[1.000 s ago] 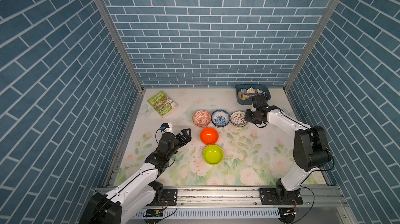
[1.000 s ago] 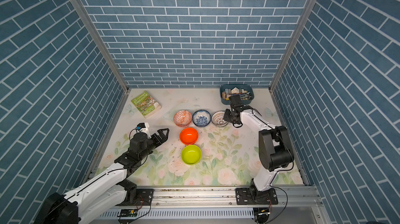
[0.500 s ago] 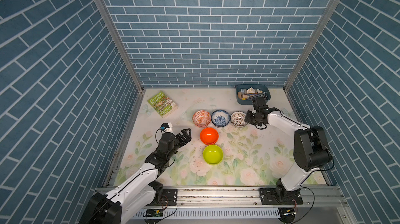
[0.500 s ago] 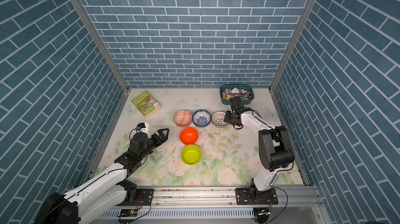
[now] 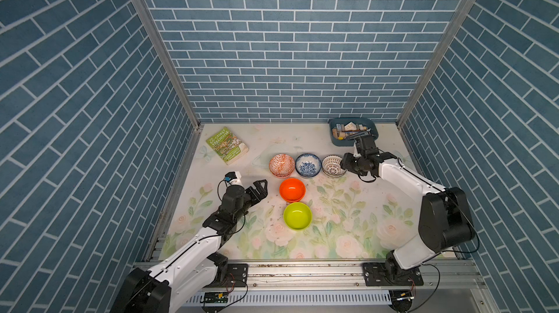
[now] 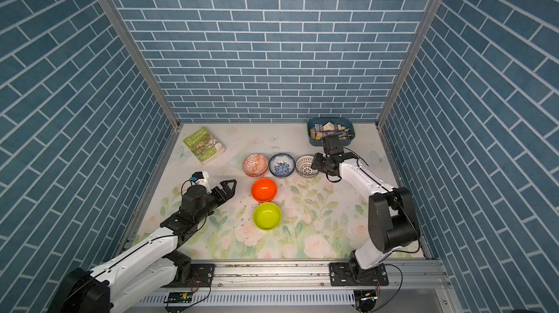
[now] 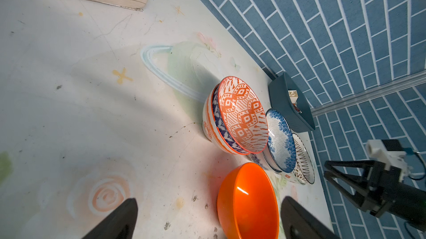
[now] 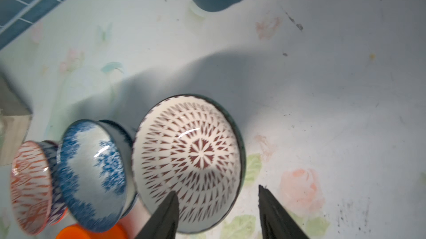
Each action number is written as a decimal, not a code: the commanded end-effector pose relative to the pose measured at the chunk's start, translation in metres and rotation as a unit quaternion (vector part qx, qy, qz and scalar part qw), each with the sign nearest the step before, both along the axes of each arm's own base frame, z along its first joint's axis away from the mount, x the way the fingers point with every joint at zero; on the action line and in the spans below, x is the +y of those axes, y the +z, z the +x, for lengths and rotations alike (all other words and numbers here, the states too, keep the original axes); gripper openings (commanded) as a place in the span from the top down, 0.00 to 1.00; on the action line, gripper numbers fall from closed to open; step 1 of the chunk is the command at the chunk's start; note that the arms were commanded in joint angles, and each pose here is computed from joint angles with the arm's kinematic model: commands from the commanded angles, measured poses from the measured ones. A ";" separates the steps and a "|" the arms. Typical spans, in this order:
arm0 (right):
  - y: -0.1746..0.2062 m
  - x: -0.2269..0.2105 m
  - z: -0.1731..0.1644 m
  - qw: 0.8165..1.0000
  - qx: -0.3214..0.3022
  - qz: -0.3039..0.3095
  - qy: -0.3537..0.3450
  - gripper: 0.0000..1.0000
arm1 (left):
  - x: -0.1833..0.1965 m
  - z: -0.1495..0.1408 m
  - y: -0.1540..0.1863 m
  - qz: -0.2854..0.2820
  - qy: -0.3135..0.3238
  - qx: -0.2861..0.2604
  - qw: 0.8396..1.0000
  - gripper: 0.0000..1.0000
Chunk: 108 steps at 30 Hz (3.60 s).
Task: Stack the bowls
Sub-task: Place the bowl on the bowl, then move the bowl to the center of the board, then pick up the bowl from the center of the board.
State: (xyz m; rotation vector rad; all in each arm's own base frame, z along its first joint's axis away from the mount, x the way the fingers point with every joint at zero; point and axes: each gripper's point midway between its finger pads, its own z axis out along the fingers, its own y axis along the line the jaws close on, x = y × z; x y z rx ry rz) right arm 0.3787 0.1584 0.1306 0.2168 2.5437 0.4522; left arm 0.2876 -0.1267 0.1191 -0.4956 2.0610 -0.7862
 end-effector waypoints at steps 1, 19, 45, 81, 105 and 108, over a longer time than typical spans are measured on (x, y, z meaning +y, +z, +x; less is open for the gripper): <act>0.012 0.025 -0.028 0.999 -0.009 0.024 0.023 0.42 | -0.007 0.002 0.006 -0.001 -0.019 -0.010 1.000 0.00; -0.032 0.144 -0.078 0.992 0.049 0.002 0.120 0.46 | -0.009 -0.006 0.004 -0.014 -0.031 -0.006 0.999 0.00; -0.065 0.157 -0.082 0.987 0.078 -0.053 0.128 0.87 | -0.009 -0.003 0.006 0.000 -0.031 -0.011 0.999 0.00; -0.055 0.109 -0.102 0.989 0.056 -0.091 0.105 0.59 | -0.007 -0.002 0.005 0.001 -0.027 -0.007 1.000 0.00; -0.065 0.134 -0.214 0.981 0.087 -0.061 0.164 0.46 | -0.004 -0.013 0.006 -0.012 -0.026 -0.007 1.000 0.00; -0.073 0.136 -0.220 0.979 0.091 -0.070 0.167 0.48 | -0.004 -0.014 0.006 -0.012 -0.027 -0.005 1.000 0.00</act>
